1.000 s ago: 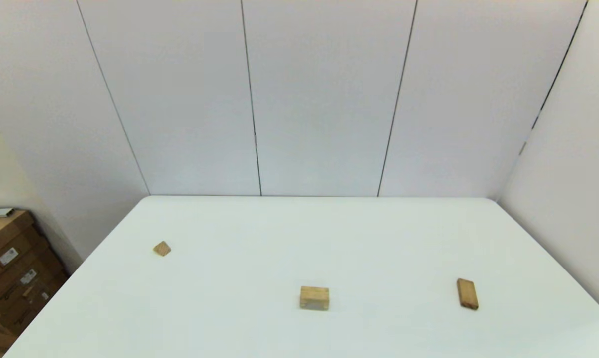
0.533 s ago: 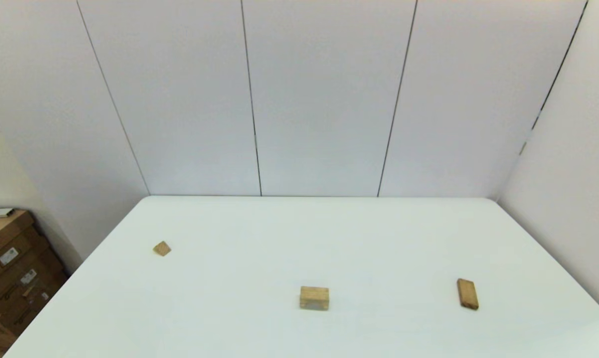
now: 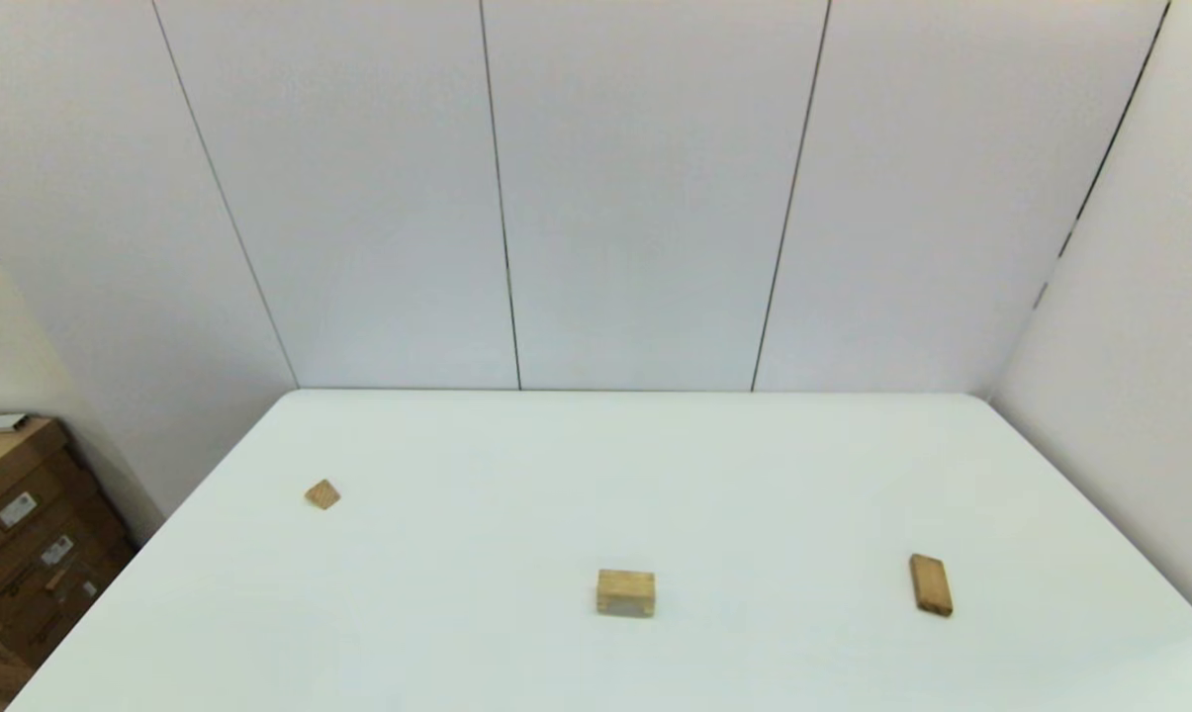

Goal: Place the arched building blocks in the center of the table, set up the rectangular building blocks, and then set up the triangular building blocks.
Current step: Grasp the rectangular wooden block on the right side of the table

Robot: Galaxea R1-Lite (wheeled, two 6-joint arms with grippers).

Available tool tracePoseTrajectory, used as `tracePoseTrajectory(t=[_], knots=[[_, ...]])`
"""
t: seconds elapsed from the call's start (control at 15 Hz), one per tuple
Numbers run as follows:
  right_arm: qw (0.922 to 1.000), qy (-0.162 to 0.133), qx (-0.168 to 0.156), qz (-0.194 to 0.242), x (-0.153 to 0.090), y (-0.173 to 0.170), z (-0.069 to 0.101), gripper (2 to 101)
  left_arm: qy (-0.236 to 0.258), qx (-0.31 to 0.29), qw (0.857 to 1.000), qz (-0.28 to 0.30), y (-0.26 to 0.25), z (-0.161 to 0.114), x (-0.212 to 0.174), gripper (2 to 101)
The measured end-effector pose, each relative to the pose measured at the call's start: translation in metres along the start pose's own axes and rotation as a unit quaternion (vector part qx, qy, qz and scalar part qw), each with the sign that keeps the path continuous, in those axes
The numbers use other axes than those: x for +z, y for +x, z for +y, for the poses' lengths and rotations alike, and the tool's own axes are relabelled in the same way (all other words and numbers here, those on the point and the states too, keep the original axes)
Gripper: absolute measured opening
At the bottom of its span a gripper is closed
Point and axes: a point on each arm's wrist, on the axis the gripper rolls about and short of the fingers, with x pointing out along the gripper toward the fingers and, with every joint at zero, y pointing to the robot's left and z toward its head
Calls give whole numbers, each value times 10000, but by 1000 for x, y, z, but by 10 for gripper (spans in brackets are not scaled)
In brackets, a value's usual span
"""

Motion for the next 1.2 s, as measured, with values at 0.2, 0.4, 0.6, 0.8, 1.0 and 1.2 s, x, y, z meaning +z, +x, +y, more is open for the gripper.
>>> tracePoseTrajectory(t=[0.2, 0.4, 0.6, 0.8, 1.0, 1.2], knots=[[10000, 0, 0, 0, 0, 0, 0, 980, -90, 34, 10000, 3, 0, 0, 0, 978], [10000, 0, 0, 0, 0, 0, 0, 980, -195, 69, 9998, 7, 0, 0, 0, 978], [10000, 0, 0, 0, 0, 0, 0, 980, -201, 69, 9998, 6, 0, 0, 0, 978], [10000, 0, 0, 0, 0, 0, 0, 980, -202, 69, 9998, 9, 0, 0, 0, 978], [10000, 0, 0, 2, 0, 0, 0, 980, -202, 70, 9998, 9, 0, 0, 0, 978], [10000, 0, -2, 0, 0, 0, 0, 980, -201, 67, 9998, 9, 0, 0, 0, 978]])
